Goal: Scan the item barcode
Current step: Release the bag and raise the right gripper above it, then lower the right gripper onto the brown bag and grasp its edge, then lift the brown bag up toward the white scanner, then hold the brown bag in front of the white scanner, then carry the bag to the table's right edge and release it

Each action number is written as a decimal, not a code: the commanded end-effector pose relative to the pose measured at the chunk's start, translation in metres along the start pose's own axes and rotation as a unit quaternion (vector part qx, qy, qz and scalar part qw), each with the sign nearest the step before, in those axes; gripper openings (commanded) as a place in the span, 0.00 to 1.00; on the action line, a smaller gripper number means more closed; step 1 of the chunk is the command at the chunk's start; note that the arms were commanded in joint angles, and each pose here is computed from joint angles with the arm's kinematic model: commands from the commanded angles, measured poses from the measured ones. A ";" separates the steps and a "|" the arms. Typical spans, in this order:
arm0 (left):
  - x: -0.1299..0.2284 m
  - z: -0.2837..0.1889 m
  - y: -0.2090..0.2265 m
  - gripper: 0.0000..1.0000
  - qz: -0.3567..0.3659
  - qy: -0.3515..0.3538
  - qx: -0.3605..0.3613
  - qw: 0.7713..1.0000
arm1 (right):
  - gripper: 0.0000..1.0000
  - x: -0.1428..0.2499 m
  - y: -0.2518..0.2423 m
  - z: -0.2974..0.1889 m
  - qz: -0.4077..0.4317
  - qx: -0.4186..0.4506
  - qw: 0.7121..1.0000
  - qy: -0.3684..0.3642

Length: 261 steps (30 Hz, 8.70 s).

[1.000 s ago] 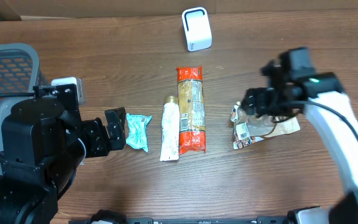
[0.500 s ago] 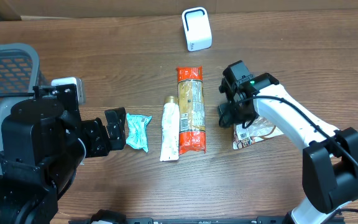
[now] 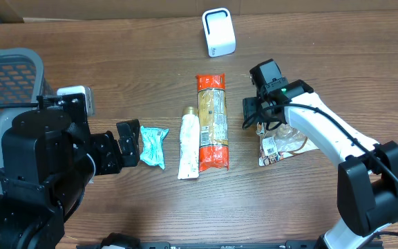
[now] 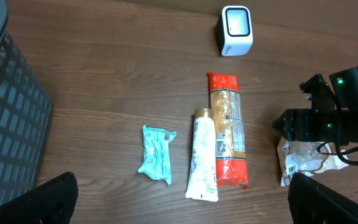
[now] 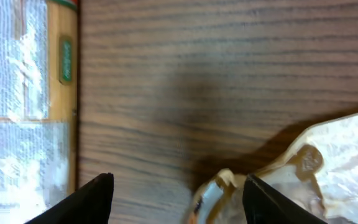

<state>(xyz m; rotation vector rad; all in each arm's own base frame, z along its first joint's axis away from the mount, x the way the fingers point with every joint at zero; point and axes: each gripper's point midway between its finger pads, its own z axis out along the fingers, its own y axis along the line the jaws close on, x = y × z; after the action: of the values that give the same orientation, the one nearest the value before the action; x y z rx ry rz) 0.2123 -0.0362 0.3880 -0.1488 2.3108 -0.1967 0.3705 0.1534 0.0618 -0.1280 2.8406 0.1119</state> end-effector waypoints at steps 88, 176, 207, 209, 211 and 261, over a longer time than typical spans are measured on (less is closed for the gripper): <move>-0.004 -0.003 0.002 0.99 -0.009 -0.008 -0.006 1.000 | 0.94 0.062 -0.099 0.028 0.053 -0.313 0.945 0.080; -0.004 -0.003 0.002 1.00 -0.009 -0.008 -0.006 1.000 | 0.04 -0.020 0.032 -0.214 -0.074 -0.412 0.907 -0.053; -0.004 -0.003 0.002 1.00 -0.009 -0.008 -0.006 1.000 | 0.04 -0.277 0.026 -0.069 -0.395 0.302 0.784 -0.373; -0.004 -0.003 0.002 1.00 -0.009 -0.008 -0.006 1.000 | 0.04 -0.281 0.025 -0.061 -0.399 0.319 0.775 -0.372; -0.004 -0.003 0.002 1.00 -0.009 -0.008 -0.006 1.000 | 0.04 -0.280 0.025 -0.050 -0.414 0.326 0.768 -0.363; -0.004 -0.003 0.002 1.00 -0.009 -0.008 -0.006 1.000 | 0.04 -0.229 0.030 -0.197 -0.299 0.246 0.837 -0.387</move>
<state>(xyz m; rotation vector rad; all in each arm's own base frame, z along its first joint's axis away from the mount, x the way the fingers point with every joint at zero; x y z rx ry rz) 0.2122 -0.0362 0.3879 -0.1488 2.3112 -0.1966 0.5592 0.1949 0.2101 -0.9671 1.8910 -0.7861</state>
